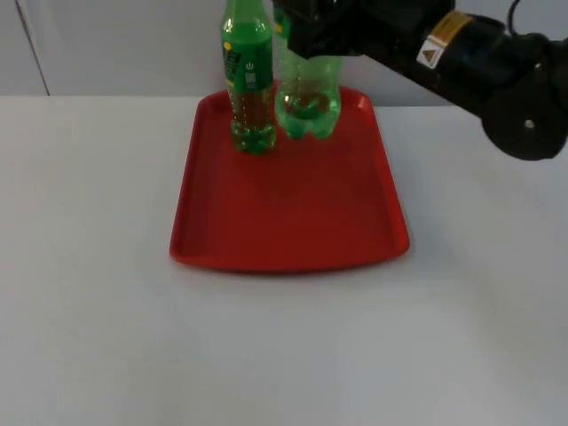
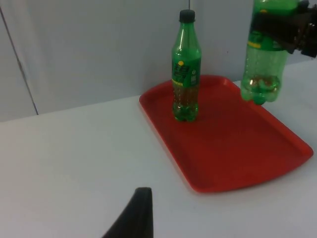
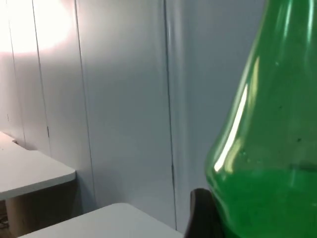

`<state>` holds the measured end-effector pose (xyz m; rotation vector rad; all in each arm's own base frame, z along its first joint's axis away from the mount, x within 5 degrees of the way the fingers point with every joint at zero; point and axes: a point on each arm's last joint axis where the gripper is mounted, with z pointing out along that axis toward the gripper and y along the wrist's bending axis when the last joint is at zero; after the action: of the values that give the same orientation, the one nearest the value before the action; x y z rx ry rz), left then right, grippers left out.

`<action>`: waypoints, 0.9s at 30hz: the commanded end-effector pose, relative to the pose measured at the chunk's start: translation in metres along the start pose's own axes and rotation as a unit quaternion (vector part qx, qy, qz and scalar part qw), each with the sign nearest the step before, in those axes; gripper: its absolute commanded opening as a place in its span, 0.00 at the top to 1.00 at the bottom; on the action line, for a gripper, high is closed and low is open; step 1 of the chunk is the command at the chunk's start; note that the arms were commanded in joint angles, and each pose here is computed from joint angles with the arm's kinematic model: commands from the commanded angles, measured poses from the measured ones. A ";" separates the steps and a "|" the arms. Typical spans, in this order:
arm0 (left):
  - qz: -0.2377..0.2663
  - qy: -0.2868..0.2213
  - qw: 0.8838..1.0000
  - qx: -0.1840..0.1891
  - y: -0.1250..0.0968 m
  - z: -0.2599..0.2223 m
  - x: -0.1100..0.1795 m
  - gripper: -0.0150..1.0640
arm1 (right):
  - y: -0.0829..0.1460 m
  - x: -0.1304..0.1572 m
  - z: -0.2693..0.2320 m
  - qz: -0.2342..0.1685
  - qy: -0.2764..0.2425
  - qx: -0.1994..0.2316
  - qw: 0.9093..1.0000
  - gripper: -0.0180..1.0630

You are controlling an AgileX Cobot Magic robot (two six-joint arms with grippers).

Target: Place the bottle upright on the tray.

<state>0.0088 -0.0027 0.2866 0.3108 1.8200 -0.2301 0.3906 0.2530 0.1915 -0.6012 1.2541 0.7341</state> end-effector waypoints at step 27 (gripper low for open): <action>0.003 -0.006 1.000 0.000 0.000 -0.002 -0.002 0.01 | -0.011 0.120 0.011 -0.061 -0.004 -0.025 0.998 0.98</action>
<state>0.0088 -0.0026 0.2866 0.3110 1.8198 -0.2279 0.4209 0.2751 0.0759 -0.7267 1.2141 0.6668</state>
